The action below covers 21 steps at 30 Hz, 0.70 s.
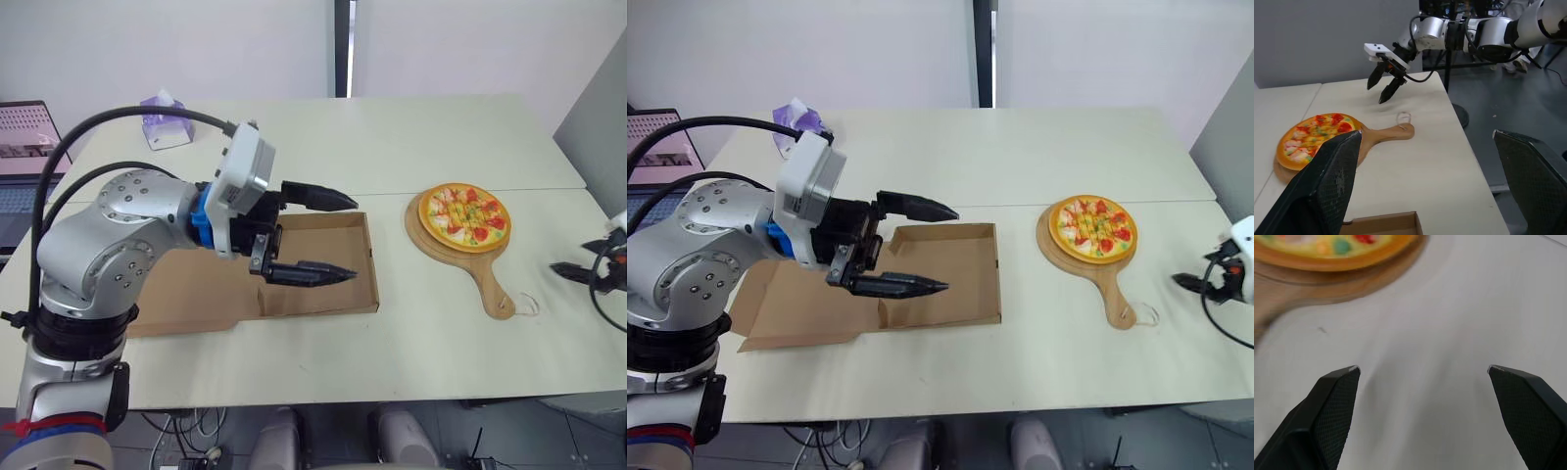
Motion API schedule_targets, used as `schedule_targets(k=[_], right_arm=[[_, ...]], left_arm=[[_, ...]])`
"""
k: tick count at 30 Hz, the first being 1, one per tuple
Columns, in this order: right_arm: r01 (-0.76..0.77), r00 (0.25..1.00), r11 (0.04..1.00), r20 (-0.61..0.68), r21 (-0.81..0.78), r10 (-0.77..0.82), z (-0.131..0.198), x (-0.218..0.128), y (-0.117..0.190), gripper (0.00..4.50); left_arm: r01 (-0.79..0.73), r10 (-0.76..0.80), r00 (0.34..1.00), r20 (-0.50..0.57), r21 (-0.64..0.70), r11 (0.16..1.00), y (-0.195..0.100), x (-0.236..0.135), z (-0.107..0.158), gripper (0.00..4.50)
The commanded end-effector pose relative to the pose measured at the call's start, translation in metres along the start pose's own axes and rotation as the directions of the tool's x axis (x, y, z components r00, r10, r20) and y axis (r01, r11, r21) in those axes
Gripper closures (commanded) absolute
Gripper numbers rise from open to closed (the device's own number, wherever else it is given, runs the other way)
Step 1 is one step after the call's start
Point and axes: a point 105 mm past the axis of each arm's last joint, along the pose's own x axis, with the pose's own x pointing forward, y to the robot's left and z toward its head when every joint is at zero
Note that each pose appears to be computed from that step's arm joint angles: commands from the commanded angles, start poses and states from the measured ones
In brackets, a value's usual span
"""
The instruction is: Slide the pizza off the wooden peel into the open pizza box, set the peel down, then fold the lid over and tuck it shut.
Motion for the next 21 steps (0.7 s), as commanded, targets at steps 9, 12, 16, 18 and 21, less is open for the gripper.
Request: schedule_targets(k=[9, 12, 16, 18, 21], right_arm=[[0.070, 0.995, 0.997, 0.077, -0.028, -0.067, 0.032, 0.019, 0.083, 0.00], [0.158, 0.984, 0.987, 0.080, 0.000, -0.158, 0.030, 0.023, 0.083, 0.00], [0.279, 0.957, 0.960, 0.078, 0.029, -0.281, 0.027, 0.018, 0.076, 0.00], [0.301, 0.950, 0.952, 0.075, 0.046, -0.304, 0.024, 0.015, 0.077, 0.00], [0.323, 0.943, 0.944, 0.065, 0.067, -0.327, 0.019, 0.010, 0.079, 0.00]], left_arm=[[-0.040, 0.039, 0.999, 0.025, 0.050, 0.998, -0.002, 0.004, 0.000, 0.02], [-0.053, 0.052, 0.999, 0.018, 0.052, 0.997, -0.003, 0.003, -0.001, 0.02], [-0.063, 0.062, 0.998, 0.021, 0.053, 0.997, -0.004, 0.002, 0.002, 0.02], [-0.065, 0.064, 0.998, 0.023, 0.049, 0.997, -0.005, 0.002, 0.002, 0.02], [-0.064, 0.062, 0.998, 0.025, 0.049, 0.997, -0.006, 0.003, 0.001, 0.02]])
